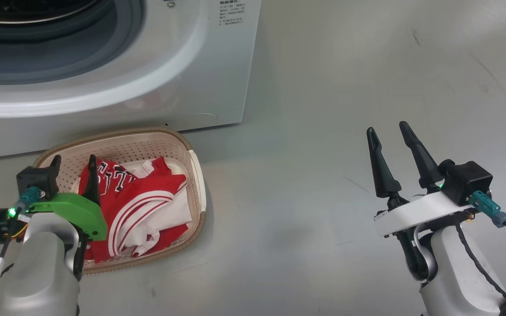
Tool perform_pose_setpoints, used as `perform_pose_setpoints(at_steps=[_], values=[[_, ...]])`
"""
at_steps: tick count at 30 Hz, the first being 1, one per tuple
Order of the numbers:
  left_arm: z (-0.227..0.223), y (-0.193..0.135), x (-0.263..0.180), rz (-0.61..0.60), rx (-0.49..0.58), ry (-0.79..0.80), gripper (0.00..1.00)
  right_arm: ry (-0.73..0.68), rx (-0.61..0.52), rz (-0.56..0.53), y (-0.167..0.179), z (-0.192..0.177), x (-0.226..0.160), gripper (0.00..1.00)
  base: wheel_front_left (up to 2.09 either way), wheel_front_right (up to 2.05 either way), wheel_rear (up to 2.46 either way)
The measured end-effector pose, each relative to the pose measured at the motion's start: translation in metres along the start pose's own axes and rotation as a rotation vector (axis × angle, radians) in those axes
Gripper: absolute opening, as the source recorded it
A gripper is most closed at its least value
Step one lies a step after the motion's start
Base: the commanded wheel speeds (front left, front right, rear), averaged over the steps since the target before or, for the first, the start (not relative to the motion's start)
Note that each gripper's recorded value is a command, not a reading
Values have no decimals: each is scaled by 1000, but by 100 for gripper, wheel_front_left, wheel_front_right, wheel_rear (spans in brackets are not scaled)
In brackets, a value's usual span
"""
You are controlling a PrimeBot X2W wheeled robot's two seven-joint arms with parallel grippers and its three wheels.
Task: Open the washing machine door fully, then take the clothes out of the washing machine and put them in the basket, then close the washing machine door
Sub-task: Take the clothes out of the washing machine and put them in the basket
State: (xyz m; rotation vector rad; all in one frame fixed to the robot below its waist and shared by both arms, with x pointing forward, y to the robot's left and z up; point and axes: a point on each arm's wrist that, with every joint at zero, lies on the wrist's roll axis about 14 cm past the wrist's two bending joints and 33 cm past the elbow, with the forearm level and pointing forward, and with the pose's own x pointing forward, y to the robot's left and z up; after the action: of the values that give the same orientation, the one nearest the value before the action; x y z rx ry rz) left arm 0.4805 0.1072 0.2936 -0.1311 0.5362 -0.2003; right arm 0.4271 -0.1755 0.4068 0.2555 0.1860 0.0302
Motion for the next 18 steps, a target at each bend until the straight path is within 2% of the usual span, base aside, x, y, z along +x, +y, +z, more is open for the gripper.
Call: perform_pose_setpoints(at_steps=[8, 14, 18], values=[[50, -16, -32, -39, 19, -149, 100, -53, 12, 40, 17, 20, -14, 100, 0, 0, 0], [112, -15, -62, -28, 11, -348, 100, -84, 17, 73, 30, 31, -28, 100, 0, 0, 0], [129, -11, -87, -11, 0, -425, 100, -111, 20, 100, 40, 40, -36, 100, 0, 0, 0]])
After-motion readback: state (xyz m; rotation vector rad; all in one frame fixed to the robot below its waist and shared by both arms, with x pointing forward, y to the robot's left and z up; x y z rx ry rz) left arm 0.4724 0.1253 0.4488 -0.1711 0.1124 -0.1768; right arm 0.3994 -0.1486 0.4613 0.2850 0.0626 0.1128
